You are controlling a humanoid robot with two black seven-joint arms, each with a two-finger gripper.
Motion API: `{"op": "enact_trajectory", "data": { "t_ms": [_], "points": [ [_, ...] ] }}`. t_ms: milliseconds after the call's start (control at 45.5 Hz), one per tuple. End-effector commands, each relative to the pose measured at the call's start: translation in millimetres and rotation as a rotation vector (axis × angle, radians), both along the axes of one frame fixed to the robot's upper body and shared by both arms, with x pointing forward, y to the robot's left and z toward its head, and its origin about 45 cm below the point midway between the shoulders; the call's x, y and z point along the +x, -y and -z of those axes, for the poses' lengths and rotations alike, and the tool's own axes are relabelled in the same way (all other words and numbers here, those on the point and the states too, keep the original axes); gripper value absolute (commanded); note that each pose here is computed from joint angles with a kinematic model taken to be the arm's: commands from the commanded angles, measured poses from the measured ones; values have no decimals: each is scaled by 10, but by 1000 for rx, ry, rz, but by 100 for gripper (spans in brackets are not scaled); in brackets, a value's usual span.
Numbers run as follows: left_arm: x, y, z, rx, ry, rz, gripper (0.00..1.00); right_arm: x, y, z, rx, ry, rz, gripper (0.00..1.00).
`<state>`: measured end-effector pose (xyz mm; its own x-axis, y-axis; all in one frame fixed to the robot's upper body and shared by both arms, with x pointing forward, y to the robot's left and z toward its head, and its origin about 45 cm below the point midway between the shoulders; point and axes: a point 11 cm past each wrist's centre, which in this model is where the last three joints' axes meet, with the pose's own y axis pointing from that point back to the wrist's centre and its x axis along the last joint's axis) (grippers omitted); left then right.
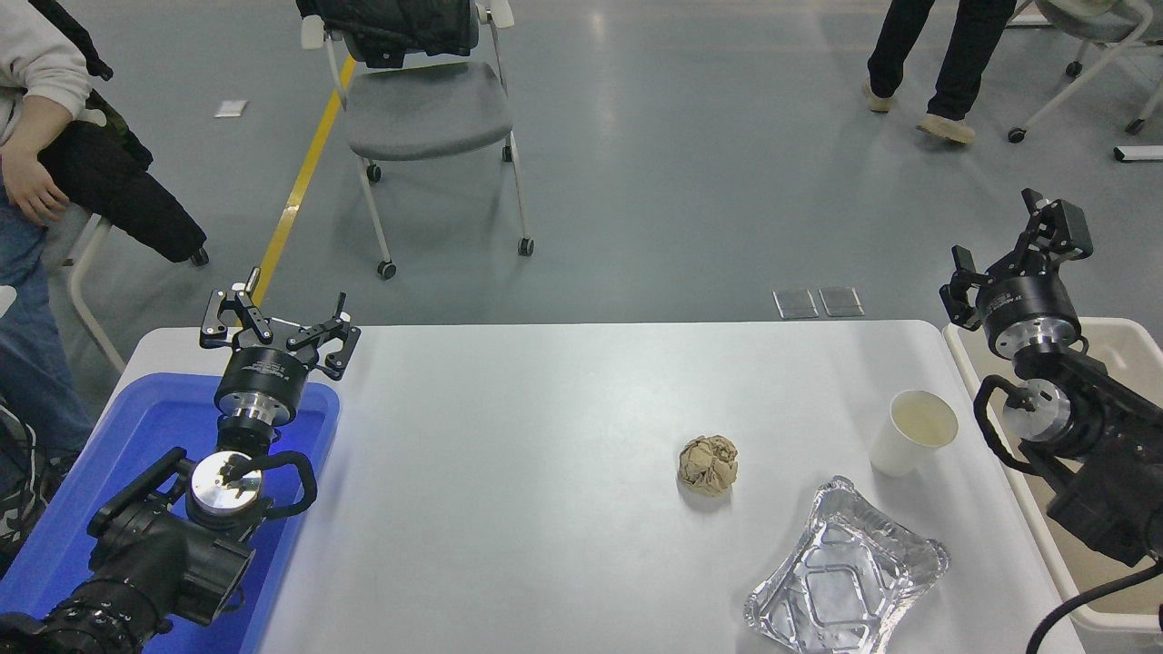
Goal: Pick up paper cup place in dustbin
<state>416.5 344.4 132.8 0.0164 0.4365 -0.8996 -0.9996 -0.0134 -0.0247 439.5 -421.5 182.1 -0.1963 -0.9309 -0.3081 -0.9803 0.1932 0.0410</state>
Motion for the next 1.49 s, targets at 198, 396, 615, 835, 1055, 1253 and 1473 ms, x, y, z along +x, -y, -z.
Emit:
{"op": "enact_trajectory", "data": {
  "t_ms": [198, 396, 615, 835, 1055, 1253, 1473],
  "points": [
    [4, -2, -5, 1, 1, 0, 99, 119, -257, -54, 27, 22, -42, 100],
    [4, -2, -5, 1, 1, 0, 99, 117, -266, -48, 41, 22, -35, 100],
    [4, -2, -5, 1, 1, 0, 99, 142, -345, -88, 56, 34, -55, 100],
    [-1, -4, 1, 1, -1, -1, 99, 138, -318, -96, 50, 34, -52, 100],
    [4, -1, -7, 0, 2, 0, 99, 117, -280, -79, 48, 31, -44, 100],
    [4, -2, -5, 1, 1, 0, 99, 141, -267, -118, 44, 37, -38, 100],
    [4, -2, -5, 1, 1, 0, 99, 139, -264, -114, 43, 36, -37, 100]
  ]
}}
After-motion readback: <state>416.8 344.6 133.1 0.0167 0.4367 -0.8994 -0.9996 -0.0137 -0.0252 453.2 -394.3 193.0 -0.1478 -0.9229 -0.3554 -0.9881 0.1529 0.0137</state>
